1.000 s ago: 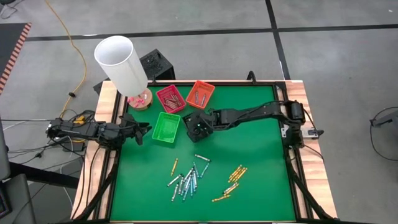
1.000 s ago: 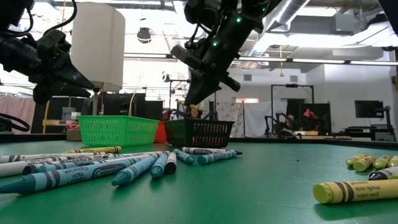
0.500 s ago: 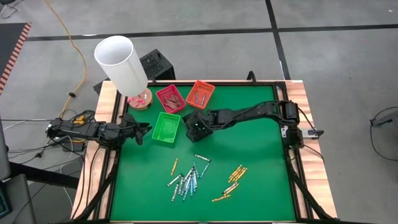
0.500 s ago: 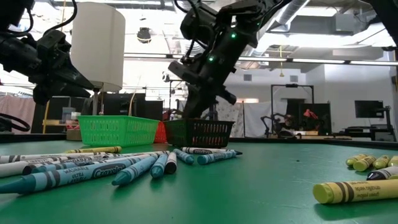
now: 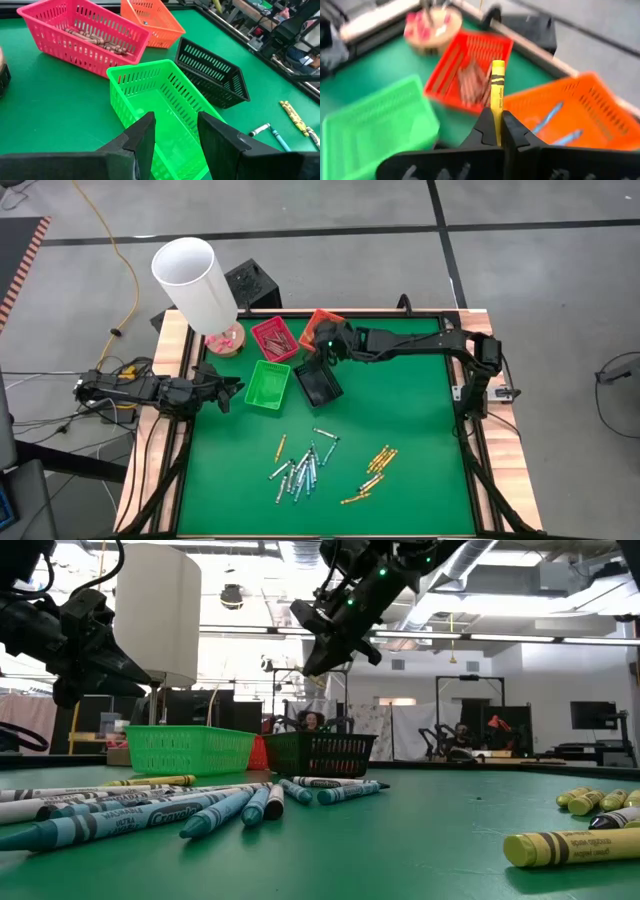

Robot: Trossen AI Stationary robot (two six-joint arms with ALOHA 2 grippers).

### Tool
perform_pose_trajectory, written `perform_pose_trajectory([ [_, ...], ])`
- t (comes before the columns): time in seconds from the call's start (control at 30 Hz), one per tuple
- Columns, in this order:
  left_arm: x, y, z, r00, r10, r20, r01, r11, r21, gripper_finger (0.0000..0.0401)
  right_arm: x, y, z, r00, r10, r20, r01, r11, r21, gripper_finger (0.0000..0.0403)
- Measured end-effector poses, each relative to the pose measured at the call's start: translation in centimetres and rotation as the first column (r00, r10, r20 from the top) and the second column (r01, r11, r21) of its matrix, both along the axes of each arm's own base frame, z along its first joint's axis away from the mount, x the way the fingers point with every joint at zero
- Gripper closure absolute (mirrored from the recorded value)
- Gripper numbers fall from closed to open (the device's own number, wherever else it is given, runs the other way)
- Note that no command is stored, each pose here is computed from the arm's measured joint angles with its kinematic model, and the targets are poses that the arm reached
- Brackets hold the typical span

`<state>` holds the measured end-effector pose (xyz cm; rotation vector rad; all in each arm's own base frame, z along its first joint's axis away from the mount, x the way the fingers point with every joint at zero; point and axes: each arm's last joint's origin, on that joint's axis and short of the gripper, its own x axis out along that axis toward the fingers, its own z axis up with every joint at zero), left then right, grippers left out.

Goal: Sort crayons
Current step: Put the yellow crayon into the green bin

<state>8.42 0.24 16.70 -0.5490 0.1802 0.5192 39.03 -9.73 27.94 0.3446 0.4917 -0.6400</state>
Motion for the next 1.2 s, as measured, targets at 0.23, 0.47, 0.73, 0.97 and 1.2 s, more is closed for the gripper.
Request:
perform_pose_trajectory([
  [0.23,0.0,0.0,0.0,1.000,-0.001,0.000,0.001,1.000,-0.001,0.0264,0.2,-4.1,-1.2,0.996,-0.086,0.027,0.087,0.995,-0.048,0.0401],
  [0.47,0.0,0.0,0.0,1.000,-0.004,-0.004,0.004,1.000,0.007,0.0264,-1.3,-7.6,-1.0,0.983,-0.181,0.036,0.183,0.982,-0.042,0.0401],
  [0.73,0.0,0.0,0.0,1.000,-0.005,-0.004,0.005,1.000,0.007,0.0264,0.0,-8.9,-4.0,0.997,-0.060,0.049,0.057,0.997,0.051,0.0401],
  [0.97,0.1,0.0,-0.1,1.000,-0.004,-0.015,0.005,1.000,0.005,0.0264,2.6,-6.5,-4.7,0.975,0.130,0.179,-0.143,0.988,0.064,0.0402],
  [1.2,0.1,0.0,-0.1,1.000,0.002,-0.015,-0.002,1.000,-0.005,0.0264,5.3,-0.8,-3.6,0.907,0.292,0.304,-0.288,0.956,-0.058,0.0402],
])
